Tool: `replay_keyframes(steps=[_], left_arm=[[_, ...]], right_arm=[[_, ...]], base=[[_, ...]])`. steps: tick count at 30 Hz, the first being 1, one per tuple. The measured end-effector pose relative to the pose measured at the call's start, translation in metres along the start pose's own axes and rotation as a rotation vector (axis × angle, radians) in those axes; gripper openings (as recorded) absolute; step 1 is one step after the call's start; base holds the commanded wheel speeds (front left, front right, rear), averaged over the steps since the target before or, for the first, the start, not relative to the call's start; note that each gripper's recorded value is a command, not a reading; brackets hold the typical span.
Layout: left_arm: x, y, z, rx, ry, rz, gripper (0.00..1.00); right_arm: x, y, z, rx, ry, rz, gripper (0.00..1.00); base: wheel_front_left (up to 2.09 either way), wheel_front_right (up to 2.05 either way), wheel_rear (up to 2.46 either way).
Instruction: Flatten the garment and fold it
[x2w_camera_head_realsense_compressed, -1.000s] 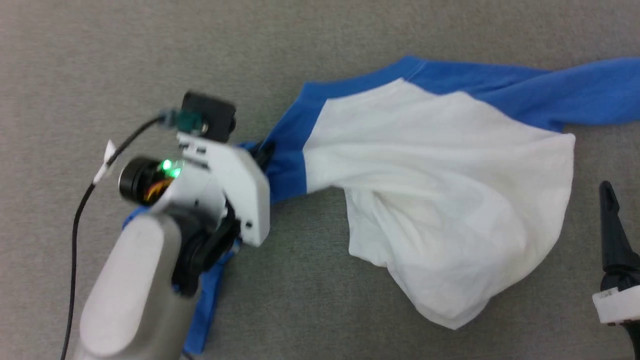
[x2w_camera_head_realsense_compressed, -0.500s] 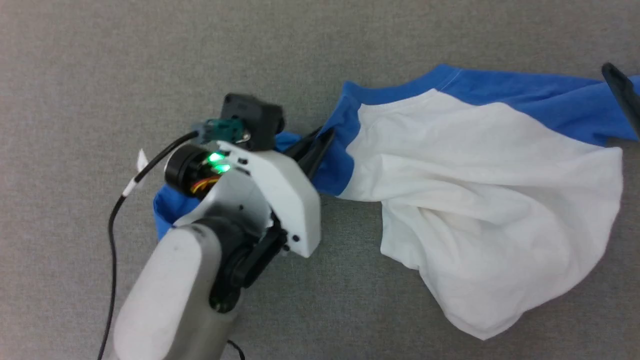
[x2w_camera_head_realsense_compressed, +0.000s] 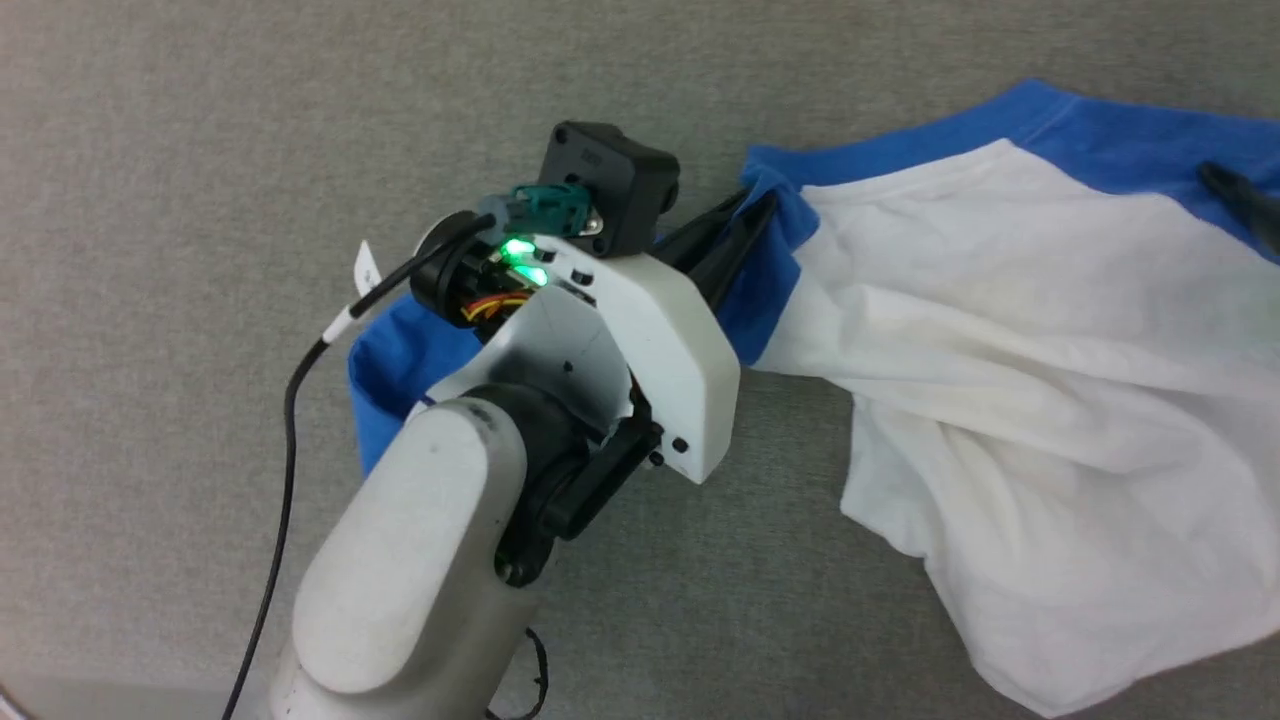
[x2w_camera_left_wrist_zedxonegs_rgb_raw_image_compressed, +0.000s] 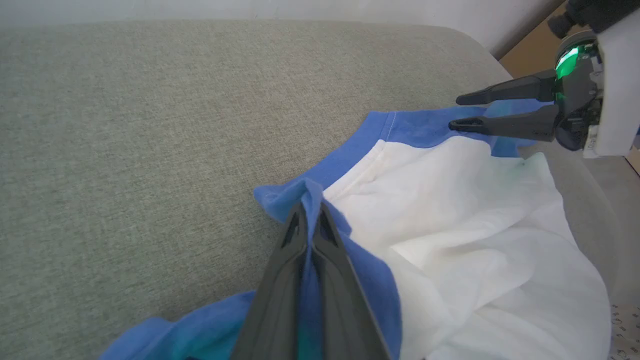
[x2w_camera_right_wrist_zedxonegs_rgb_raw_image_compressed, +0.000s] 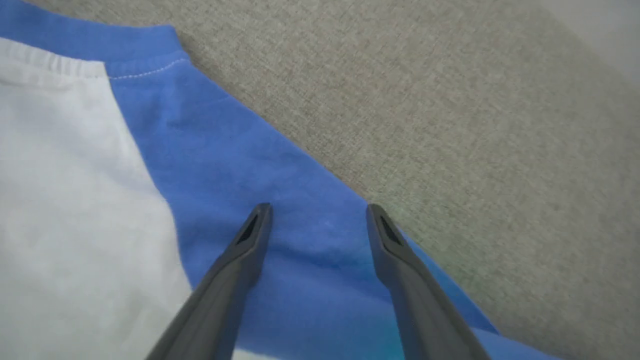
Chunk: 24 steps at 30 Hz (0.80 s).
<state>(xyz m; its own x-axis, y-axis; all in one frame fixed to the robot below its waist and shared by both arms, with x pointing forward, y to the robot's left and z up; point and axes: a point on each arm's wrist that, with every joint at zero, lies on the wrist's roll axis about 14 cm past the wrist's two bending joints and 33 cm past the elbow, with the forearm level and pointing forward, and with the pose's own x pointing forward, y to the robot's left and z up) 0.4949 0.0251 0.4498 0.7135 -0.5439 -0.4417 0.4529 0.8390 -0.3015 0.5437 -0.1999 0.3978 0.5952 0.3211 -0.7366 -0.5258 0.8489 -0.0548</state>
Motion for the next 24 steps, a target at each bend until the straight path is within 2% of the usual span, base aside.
replay_keyframes(steps=[8,9,10,11,14,17,21,24], left_arm=[[0.004,0.015,-0.010,-0.014,0.021,0.033,0.00],[0.005,0.016,-0.011,-0.020,0.019,0.037,0.00],[0.005,0.018,-0.012,-0.026,0.022,0.040,0.00],[0.005,0.020,-0.014,-0.030,0.024,0.046,0.00],[0.003,0.025,-0.010,-0.049,0.002,0.058,0.00],[0.000,0.031,0.001,-0.047,-0.050,0.078,0.00],[-0.007,0.037,0.032,-0.004,-0.168,0.112,0.00],[-0.016,0.036,0.059,0.034,-0.261,0.128,0.00]], right_arm=[[0.028,0.006,-0.007,-0.088,0.080,0.066,1.00],[0.030,0.007,-0.009,-0.090,0.094,0.076,0.82],[0.031,0.008,-0.010,-0.091,0.104,0.086,0.22],[0.032,0.010,-0.010,-0.093,0.114,0.098,0.00],[0.032,0.013,-0.005,-0.106,0.102,0.109,0.00],[0.030,0.012,0.004,-0.095,0.032,0.098,0.00],[0.021,0.016,0.033,-0.040,-0.149,0.087,0.00],[0.000,0.013,0.065,-0.008,-0.311,0.062,0.00]], base=[[0.00,0.00,0.00],[0.00,0.00,0.00],[0.00,0.00,0.00],[0.00,0.00,0.00],[0.00,0.00,0.00],[0.00,0.00,0.00],[0.00,0.00,0.00],[0.00,0.00,0.00]])
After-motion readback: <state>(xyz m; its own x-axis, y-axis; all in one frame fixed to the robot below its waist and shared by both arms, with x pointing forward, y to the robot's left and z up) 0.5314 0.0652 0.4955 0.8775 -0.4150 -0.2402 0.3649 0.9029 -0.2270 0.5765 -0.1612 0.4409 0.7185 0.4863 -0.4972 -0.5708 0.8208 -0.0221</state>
